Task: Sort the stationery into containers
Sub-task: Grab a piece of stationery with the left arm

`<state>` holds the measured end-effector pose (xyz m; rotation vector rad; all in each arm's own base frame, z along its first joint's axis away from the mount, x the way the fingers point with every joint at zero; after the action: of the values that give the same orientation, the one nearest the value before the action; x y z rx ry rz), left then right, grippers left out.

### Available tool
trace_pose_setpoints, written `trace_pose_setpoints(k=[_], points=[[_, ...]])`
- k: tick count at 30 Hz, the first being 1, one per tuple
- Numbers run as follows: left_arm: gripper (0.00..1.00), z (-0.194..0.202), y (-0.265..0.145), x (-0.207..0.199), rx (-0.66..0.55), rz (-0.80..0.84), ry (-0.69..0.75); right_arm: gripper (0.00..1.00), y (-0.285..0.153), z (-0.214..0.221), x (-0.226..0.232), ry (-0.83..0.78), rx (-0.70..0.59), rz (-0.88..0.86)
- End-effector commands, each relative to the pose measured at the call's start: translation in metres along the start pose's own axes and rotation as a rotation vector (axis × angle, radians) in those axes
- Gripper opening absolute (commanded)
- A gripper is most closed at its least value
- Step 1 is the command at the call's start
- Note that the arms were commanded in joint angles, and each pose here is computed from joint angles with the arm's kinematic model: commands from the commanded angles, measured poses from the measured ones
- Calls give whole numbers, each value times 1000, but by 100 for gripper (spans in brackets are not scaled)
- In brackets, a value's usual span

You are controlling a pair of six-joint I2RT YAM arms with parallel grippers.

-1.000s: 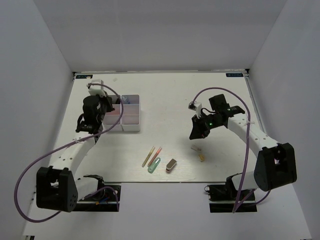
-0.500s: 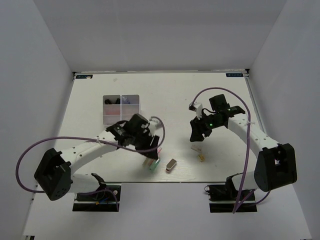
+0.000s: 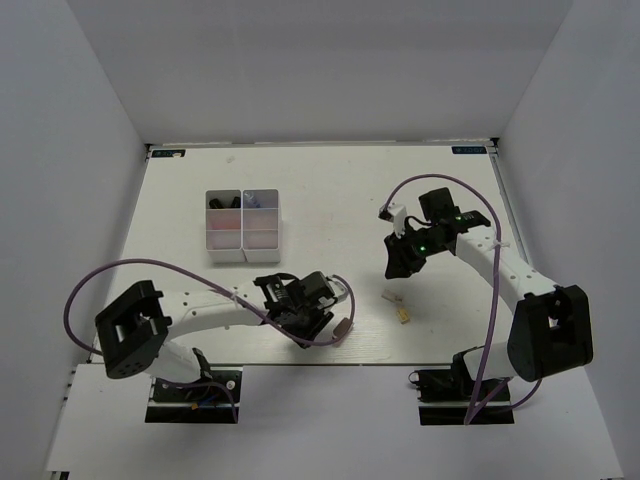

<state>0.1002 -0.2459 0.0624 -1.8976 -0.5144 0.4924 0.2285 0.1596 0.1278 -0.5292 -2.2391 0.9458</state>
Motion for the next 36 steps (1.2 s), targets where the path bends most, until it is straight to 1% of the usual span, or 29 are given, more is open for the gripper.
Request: trace_pose_setpoints(k=[1, 4, 5, 13, 16, 24, 26, 30, 31, 34, 36], points=[[49, -9, 3, 20, -28, -151, -10, 34, -7, -11, -1, 1, -17, 12], [52, -11, 6, 25, -44, -182, -17, 34, -7, -11, -2, 2, -22, 7], [52, -13, 8, 25, -54, -181, -19, 36, -6, -11, 0, 0, -21, 2], [52, -14, 21, 17, -40, -131, -41, 36, -8, -11, -1, 15, -25, 1], [49, -15, 20, 13, -48, -120, -40, 36, -9, -11, -2, 17, -27, 0], [49, -11, 27, 7, -24, -95, -54, 36, -10, -12, 0, 25, -32, -9], [57, -10, 30, 8, -11, -101, -58, 36, -10, -12, 0, 24, -32, -13], [65, -12, 26, 18, -30, -189, -57, 36, -10, -11, -2, 35, -32, -19], [72, -13, 24, 20, -41, -215, -53, 37, -11, -11, -1, 29, -34, -23], [72, -18, 12, 25, -84, -258, -52, 37, -11, -10, 1, 36, -29, -34], [72, -18, 6, 26, -87, -274, -53, 37, -11, -12, 0, 30, -35, -37]])
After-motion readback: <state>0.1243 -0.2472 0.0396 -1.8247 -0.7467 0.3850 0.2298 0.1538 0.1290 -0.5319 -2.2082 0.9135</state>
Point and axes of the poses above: each gripper's point midway between its finger pads, its own y axis out along the fingers, its own x axis along the line the jaws close on, z = x × y, the point moved 2 cm from there along -y, back along the fingers, and after that the axes turned 7 degrees about y, right-handed, at the moved point
